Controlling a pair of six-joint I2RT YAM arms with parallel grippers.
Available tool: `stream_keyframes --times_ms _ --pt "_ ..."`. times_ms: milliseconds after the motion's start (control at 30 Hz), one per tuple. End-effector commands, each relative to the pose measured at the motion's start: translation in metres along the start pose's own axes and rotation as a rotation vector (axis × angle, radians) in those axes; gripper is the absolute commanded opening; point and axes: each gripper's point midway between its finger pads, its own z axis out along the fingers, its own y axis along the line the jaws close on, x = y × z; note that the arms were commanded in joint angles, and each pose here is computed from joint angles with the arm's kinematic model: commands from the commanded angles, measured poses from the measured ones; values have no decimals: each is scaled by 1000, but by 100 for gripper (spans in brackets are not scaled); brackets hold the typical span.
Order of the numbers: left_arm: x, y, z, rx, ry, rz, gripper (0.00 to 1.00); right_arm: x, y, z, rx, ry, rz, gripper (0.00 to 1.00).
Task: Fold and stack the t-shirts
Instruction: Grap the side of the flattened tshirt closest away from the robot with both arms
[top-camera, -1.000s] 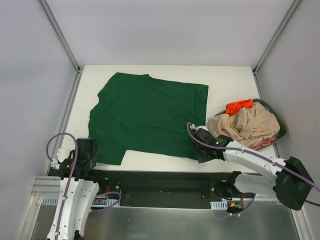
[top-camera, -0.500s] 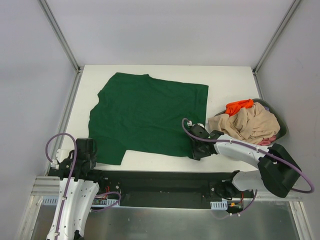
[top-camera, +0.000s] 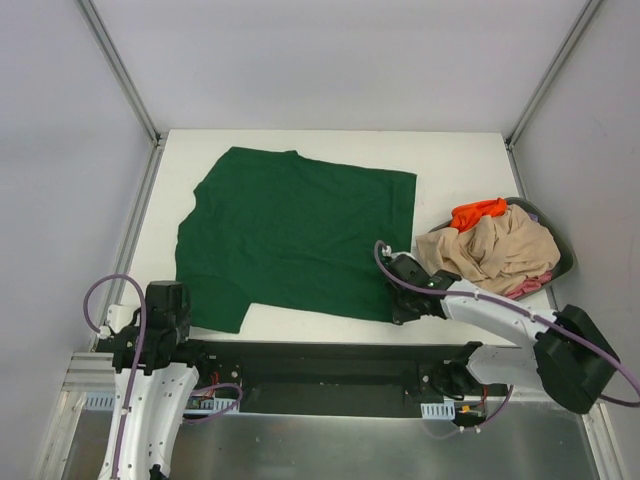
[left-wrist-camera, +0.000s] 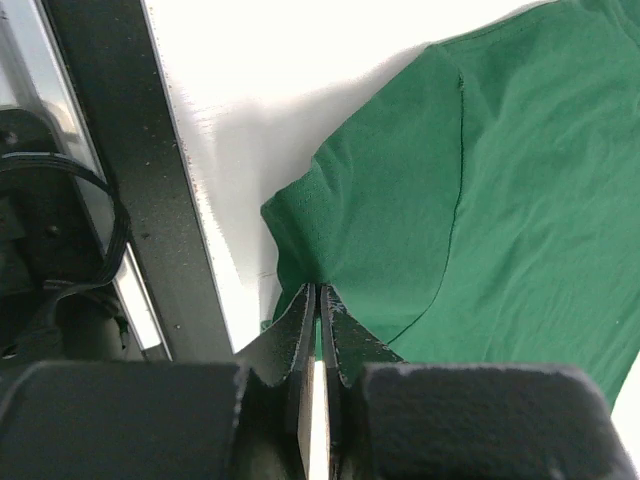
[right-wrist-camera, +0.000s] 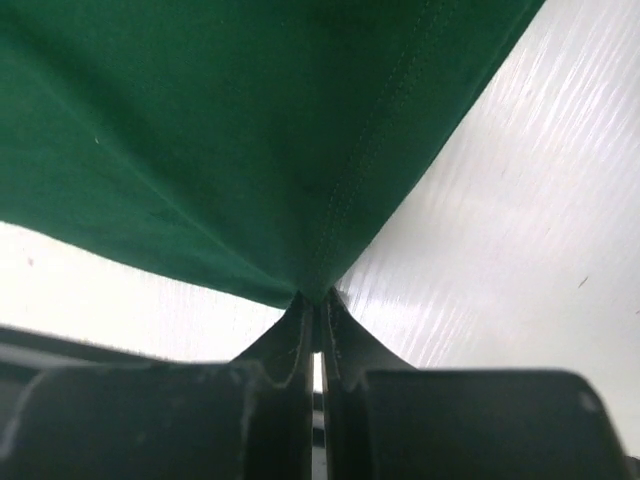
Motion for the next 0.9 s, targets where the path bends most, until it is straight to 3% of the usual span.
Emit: stream_keyframes --times_ms 0,200,367,567,867 --pt "-13 16 -16 -35 -33 -11 0 27 5 -16 -97 54 -18 0" --pt "-17 17 -29 27 -32 -48 0 37 26 -39 -259 77 -49 0" --pt "-17 12 -29 56 -28 -51 0 24 28 -49 -266 15 -45 1" --pt "-7 -29 -26 113 22 -2 0 7 16 -54 -189 0 1 1" --pt "-8 -82 -19 156 14 -7 0 -13 22 -59 -273 31 119 3"
